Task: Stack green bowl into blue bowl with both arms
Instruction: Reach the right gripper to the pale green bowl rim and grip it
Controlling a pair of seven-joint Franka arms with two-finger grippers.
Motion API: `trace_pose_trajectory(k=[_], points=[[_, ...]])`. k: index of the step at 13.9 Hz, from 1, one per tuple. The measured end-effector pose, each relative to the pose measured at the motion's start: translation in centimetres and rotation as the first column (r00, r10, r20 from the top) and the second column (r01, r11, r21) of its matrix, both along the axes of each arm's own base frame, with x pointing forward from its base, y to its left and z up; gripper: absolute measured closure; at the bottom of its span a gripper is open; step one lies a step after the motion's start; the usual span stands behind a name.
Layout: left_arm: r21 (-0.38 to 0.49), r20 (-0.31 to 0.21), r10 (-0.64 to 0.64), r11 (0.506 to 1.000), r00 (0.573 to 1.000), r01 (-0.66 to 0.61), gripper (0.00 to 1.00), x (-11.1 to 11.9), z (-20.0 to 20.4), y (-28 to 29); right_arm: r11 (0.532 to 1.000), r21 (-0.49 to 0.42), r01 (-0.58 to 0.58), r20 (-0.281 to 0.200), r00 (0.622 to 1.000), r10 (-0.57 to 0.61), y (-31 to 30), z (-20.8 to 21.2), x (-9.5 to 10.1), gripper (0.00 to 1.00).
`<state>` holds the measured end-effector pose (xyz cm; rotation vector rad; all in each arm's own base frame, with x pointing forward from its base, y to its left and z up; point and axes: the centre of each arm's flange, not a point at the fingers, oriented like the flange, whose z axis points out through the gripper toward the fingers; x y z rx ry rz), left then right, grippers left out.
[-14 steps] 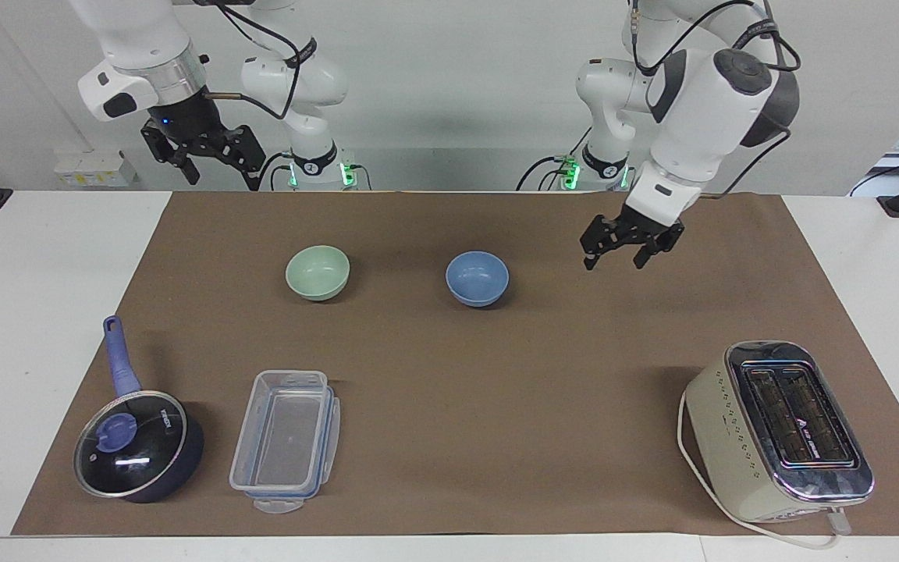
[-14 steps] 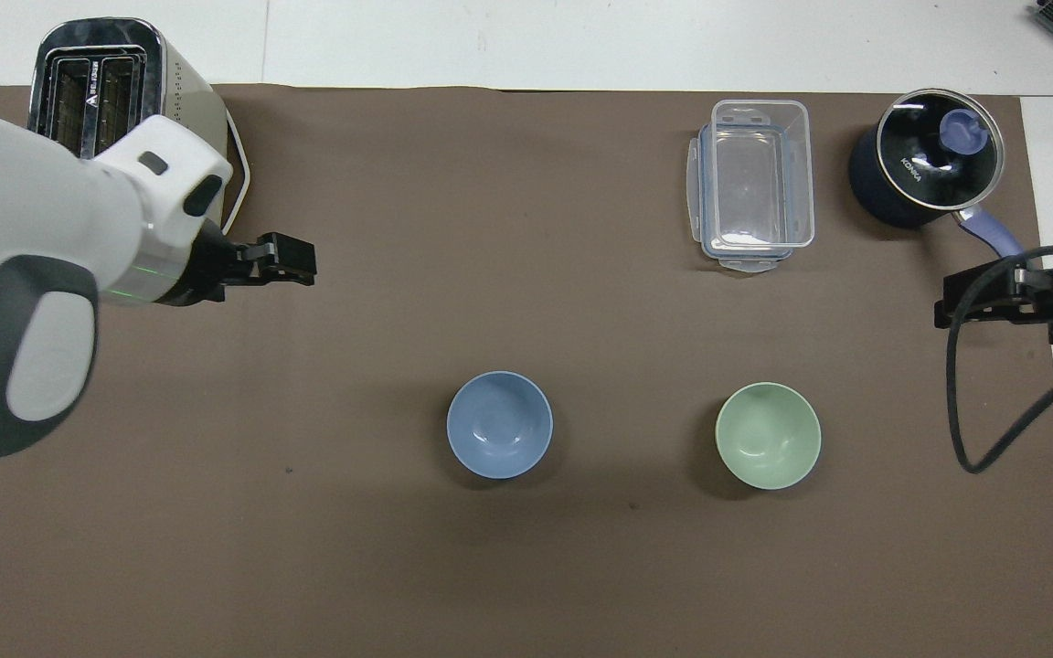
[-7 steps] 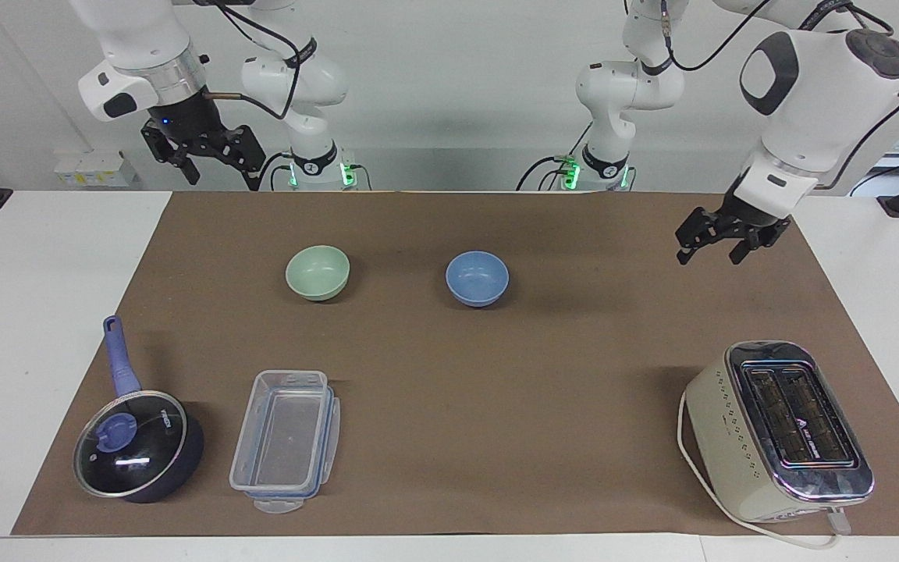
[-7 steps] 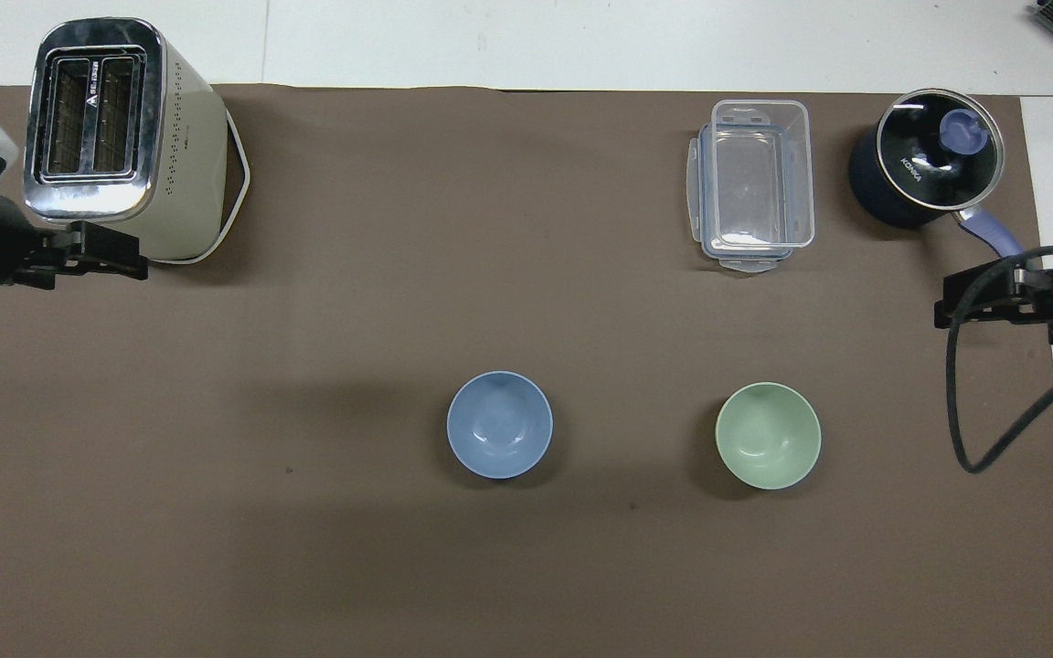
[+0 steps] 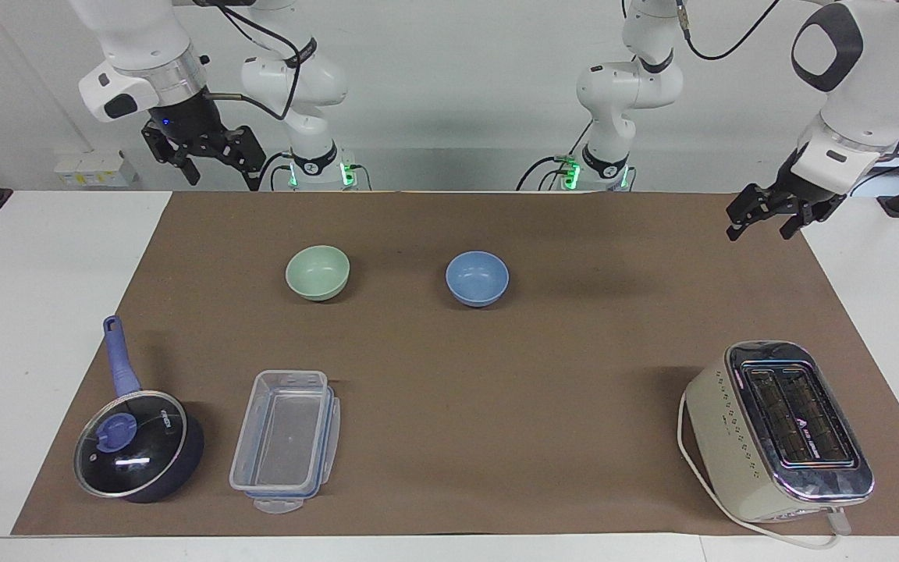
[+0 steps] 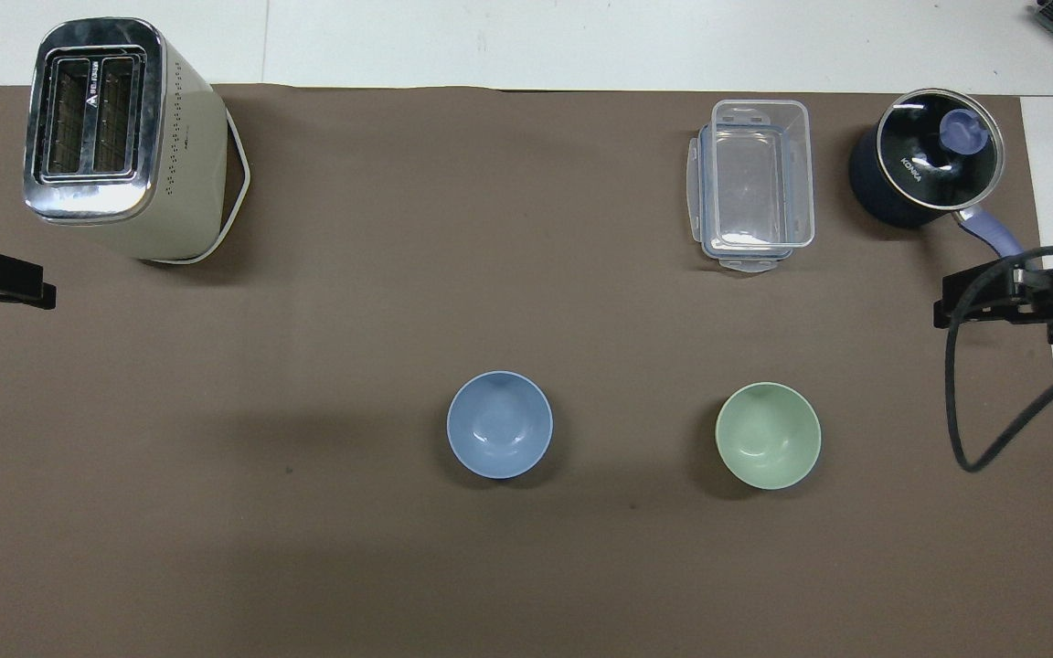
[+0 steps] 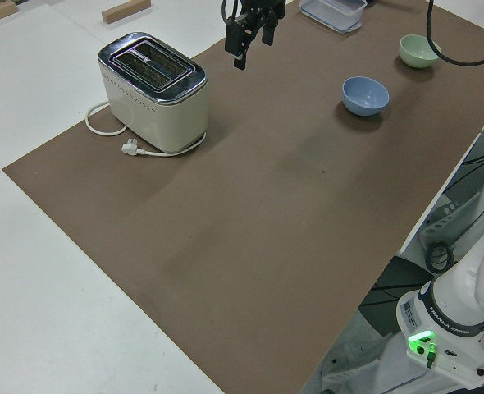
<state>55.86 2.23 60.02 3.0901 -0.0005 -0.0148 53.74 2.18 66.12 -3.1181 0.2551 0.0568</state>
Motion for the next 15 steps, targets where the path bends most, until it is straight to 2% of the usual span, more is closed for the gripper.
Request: trace_pose_trajectory(k=[4, 9, 11, 15], points=[[0.018, -0.063, -0.012, 1.0, 0.998, 0.013, 0.0, -1.2, 2.2, -0.1, 1.0, -0.007, 0.005, 0.037, 0.999, -0.004, -0.3, -3.6, -0.4, 0.0], [0.04, -0.057, -0.039, 0.998, 0.998, 0.041, 0.0, -1.5, 3.1, -0.2, 1.0, -0.012, -0.002, 0.018, 1.0, 0.002, 0.1, -13.8, -0.6, 0.0], [0.04, -0.057, -0.043, 0.998, 0.997, 0.045, 0.0, -1.4, 3.1, -0.4, 1.0, -0.013, -0.009, 0.004, 1.0, 0.009, 0.1, -18.2, -1.3, 0.0], [0.04, -0.057, -0.046, 0.998, 0.997, 0.049, 0.0, -1.4, 3.1, -0.5, 0.999, -0.013, -0.048, 0.011, 0.999, 0.048, -0.1, -25.6, -3.2, 0.0]])
